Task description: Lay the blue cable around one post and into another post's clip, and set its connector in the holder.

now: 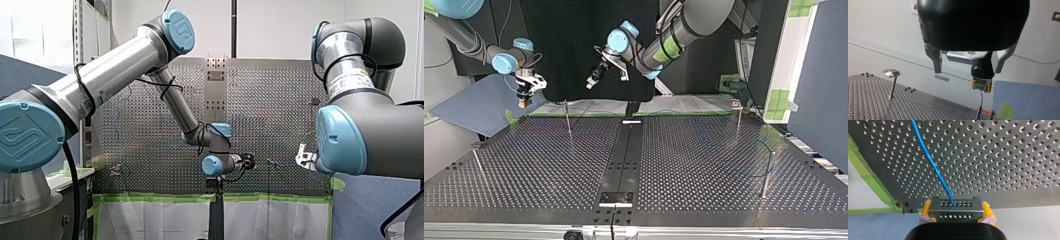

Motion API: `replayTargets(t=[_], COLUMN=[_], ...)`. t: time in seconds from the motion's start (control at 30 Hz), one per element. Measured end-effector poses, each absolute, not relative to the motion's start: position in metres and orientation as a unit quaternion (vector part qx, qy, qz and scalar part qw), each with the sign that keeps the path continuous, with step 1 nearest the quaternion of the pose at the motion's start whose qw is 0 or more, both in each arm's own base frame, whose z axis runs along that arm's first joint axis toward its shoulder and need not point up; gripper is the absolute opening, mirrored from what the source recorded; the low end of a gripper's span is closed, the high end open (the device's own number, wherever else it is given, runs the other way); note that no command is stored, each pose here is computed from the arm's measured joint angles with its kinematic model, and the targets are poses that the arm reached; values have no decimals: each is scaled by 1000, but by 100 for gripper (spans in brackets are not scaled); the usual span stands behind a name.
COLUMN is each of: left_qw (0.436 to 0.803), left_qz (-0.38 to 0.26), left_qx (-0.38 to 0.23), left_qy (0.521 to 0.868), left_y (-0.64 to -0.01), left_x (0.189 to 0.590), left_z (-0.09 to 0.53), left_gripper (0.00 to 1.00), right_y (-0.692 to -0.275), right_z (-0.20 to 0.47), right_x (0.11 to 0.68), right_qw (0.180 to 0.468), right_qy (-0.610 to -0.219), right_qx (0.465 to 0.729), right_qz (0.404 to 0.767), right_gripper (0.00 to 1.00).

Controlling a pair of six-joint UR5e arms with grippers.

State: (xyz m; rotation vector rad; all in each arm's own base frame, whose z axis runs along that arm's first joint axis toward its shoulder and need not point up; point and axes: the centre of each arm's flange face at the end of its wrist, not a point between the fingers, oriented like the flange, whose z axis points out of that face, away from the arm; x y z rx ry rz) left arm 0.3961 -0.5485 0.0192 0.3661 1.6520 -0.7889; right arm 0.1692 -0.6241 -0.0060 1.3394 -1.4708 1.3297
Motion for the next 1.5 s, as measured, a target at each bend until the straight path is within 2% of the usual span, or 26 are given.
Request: replayTargets(t=[0.43,0.93,1.5], left_qw=[599,625,629], left_qz=[-256,-155,-138], left_qx=[168,180,194], left_qy=[740,743,740], left_y=[-532,-516,-515], left_x=[398,406,407], left_z=[11,10,10], left_gripper=[98,98,98], right_y=[-624,-625,-625], right_z=[-6,-6,-6], right_x=[169,168,168], right_qw=[366,366,366], right_qy=[-572,-573,-573], right_qx=[521,520,520], right_qz=[517,517,517], right_gripper=[0,0,0])
